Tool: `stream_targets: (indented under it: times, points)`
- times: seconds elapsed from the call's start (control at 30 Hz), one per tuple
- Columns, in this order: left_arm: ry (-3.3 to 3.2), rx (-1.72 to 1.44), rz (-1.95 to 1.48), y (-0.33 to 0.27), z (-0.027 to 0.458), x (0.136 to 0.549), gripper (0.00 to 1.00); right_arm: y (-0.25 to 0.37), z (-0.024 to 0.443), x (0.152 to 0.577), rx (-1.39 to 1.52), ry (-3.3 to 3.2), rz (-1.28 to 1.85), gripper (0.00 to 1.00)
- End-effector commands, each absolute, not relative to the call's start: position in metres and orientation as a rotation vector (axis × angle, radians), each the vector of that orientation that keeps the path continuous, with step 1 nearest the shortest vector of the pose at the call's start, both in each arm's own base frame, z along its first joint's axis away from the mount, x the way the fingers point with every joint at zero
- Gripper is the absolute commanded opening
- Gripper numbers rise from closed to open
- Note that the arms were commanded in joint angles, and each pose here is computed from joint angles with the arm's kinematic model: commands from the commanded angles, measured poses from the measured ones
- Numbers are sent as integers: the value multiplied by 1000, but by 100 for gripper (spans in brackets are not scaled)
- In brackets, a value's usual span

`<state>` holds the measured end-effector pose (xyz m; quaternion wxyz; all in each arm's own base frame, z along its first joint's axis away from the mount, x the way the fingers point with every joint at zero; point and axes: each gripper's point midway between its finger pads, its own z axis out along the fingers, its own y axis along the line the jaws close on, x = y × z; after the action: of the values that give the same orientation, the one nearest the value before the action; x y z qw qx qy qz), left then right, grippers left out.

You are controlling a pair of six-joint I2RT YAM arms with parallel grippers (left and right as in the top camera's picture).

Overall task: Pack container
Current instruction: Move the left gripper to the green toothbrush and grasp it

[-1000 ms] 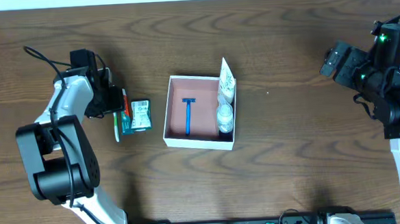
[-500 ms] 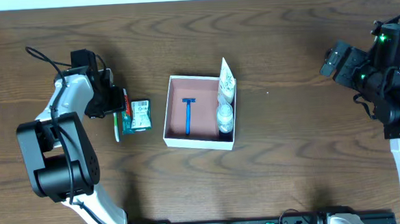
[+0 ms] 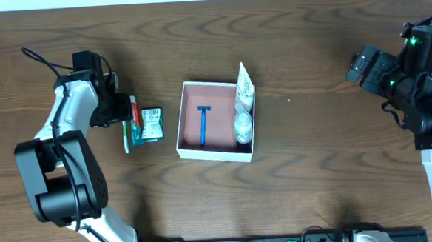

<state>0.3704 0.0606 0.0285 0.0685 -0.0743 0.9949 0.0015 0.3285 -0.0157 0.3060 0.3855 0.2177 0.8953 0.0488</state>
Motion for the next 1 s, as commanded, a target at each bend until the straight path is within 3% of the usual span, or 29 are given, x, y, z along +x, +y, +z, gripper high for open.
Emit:
stream_targets:
  times: [0.0,0.37,0.6,0.77,0.97]
  points:
    - [3028,-214,110,73,17,366,63,-17,309,329,554,2275,125,99]
    - [3072,-214,106,73,-9,365,63,-17,309,329,554,2275,125,99]
    - [3086,-214,27,63,-13,363,39,-17,309,329,554,2275,125,99]
    - [3090,-219,22,63,-12,362,9,-17,309,329,554,2275,125,99]
    - [3106,-219,27,62,-6,356,6,-17,309,329,554,2275,125,99]
